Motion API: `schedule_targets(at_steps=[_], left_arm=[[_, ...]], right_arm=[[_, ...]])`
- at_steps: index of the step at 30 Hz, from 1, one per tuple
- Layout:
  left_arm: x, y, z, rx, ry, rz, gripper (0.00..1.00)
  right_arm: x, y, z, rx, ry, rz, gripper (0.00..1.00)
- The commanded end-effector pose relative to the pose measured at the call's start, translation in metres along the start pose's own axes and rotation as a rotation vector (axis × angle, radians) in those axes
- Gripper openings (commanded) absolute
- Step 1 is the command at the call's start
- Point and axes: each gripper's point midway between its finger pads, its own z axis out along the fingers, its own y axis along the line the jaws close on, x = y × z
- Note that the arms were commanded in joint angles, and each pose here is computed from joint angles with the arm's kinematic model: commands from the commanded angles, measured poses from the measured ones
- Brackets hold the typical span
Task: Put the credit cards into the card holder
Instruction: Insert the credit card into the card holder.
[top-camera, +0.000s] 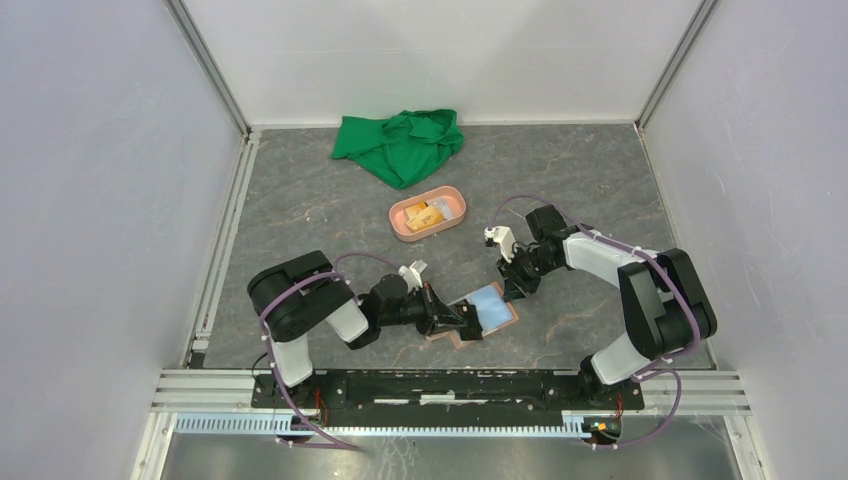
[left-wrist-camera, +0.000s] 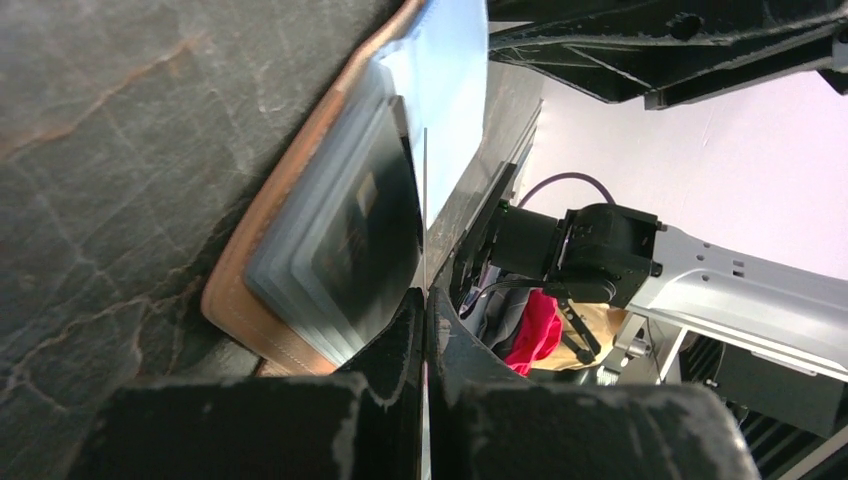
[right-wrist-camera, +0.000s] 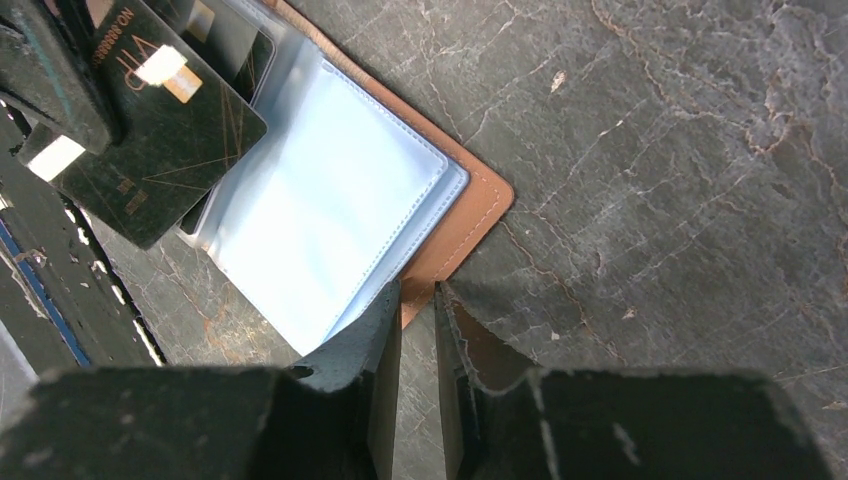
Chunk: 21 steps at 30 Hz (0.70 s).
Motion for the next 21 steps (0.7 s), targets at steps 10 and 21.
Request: schedule_targets(at_steps=[10, 21], left_arm=[[-0.003, 0.002, 0.007, 0.010, -0.016, -0.138, 0.02], [-0.010, 0.011, 0.015, -0.023, -0.044, -0.128, 0.02]], right_arm=[[-0.007, -0.003, -0.002, 0.014, 0.000, -0.019, 0.24], [-0.009, -0.003, -0.002, 0.013, -0.006, -0.021, 0.24]])
